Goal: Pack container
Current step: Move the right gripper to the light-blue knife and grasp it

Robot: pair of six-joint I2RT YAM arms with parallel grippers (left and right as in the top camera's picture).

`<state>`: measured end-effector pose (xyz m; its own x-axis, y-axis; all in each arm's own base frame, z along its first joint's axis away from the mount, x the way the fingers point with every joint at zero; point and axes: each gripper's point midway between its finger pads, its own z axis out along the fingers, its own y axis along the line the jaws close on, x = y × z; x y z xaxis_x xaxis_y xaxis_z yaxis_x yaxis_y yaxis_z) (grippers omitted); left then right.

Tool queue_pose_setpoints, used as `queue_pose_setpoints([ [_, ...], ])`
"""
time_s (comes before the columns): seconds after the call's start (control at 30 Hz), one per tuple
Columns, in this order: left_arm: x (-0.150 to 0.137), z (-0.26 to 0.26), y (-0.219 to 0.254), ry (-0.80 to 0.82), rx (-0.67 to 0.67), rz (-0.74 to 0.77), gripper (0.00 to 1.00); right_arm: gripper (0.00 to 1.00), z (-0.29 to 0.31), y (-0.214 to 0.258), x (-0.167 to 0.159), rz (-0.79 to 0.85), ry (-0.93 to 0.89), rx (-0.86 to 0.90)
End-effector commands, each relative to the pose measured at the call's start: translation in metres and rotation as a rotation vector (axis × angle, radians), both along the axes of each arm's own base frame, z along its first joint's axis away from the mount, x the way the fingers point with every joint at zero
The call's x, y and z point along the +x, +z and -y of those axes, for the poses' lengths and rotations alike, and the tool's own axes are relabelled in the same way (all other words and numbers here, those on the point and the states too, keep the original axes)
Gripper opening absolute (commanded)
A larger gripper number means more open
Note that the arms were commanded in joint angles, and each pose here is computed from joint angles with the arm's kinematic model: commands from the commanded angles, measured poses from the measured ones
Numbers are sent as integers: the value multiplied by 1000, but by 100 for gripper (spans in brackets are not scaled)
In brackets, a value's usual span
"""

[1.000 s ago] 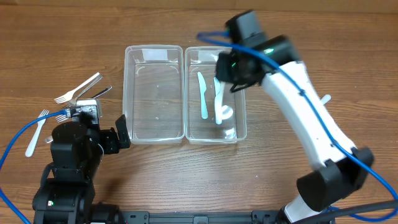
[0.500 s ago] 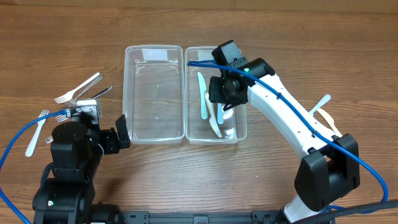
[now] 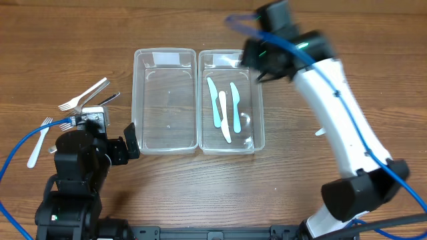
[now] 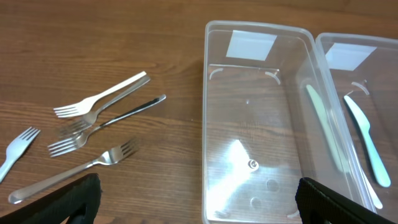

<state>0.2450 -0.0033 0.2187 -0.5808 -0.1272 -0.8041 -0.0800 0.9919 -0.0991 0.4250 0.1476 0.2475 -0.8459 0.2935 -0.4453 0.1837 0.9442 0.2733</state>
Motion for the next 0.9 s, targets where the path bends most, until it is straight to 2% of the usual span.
queue_pose_setpoints([
  [0.0,1,2,12,-6,-13,28,100,74,101,74,24,160,-289,7],
  [0.07,1,2,12,-6,-12,29,100,78,148,86,24,175,-389,18],
  [0.17,1,2,12,-6,-12,29,100,94,212,79,18,146,-509,66],
  [0.3,1,2,12,-6,-13,29,100,99,276,37,2,17,-628,95],
  [0.43,1,2,12,-6,-13,29,100,100,302,-25,-2,-143,-654,88],
  [0.63,1,3,12,-6,-13,29,100,100,301,-134,-7,-411,-655,99],
  [0.87,1,3,12,-6,-13,29,100,100,296,-198,-18,-535,-667,113],
])
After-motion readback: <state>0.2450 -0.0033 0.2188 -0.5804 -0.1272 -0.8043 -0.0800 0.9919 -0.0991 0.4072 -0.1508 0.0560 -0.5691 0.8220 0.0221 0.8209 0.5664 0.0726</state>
